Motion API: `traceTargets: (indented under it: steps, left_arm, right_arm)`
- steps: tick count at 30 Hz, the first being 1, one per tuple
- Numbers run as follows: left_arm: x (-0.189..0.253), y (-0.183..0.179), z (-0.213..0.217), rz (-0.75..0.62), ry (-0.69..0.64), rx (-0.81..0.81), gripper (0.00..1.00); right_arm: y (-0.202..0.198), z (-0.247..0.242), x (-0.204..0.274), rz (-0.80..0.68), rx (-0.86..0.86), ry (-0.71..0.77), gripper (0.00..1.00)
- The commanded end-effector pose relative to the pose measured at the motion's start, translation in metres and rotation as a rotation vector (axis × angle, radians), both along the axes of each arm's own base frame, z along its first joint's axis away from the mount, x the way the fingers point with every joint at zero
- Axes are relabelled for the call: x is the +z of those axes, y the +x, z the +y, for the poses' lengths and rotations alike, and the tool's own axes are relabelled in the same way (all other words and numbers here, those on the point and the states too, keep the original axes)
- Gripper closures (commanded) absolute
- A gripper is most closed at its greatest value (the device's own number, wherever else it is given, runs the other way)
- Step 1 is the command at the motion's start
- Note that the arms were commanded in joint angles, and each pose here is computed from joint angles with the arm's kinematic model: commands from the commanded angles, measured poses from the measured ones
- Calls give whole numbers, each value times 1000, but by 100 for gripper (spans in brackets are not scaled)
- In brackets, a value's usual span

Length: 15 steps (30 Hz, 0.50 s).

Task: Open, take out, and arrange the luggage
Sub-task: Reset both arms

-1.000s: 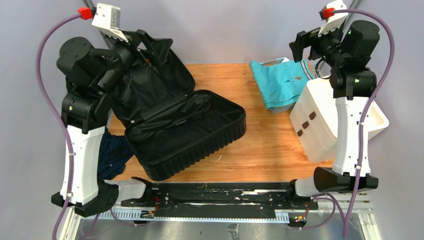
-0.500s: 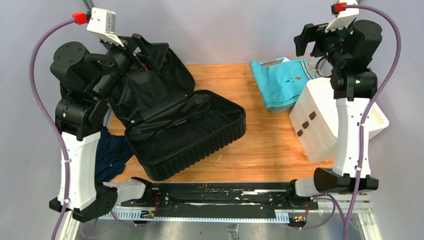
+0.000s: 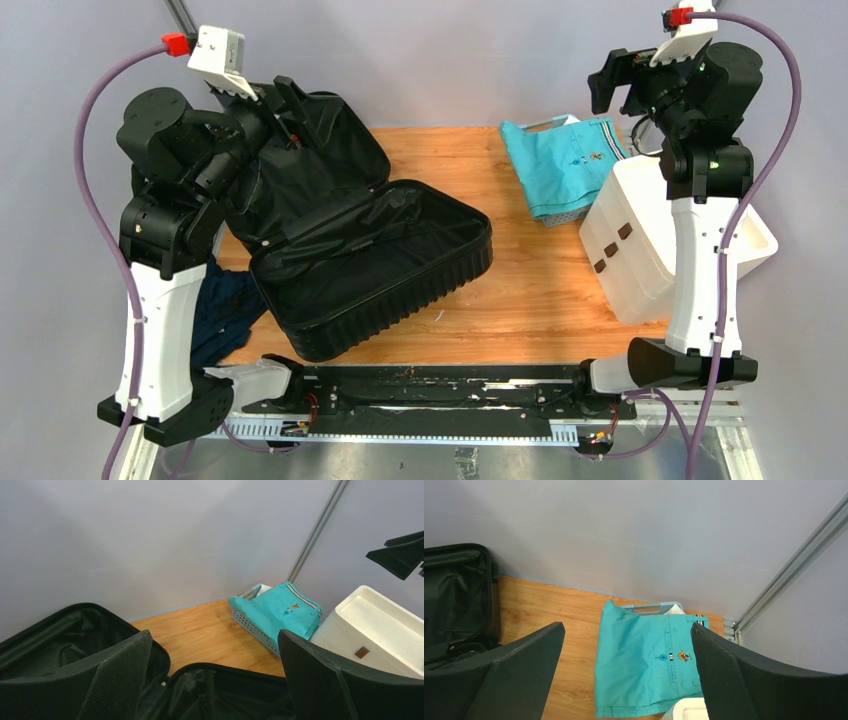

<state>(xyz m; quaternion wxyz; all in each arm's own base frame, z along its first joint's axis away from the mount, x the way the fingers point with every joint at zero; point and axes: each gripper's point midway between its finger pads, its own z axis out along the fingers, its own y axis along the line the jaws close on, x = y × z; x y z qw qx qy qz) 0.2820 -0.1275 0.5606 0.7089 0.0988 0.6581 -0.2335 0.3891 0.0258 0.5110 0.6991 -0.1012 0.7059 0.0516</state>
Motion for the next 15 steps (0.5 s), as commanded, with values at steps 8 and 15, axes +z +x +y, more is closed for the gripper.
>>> traceTargets:
  steps: [8, 15]
  left_arm:
    - [-3, -9, 6, -10, -8, 11, 0]
    - [-5, -12, 7, -9, -11, 10, 0]
  right_arm:
    - [-9, -3, 10, -44, -1, -17, 0]
    - [-9, 0, 7, -35, 16, -16, 0]
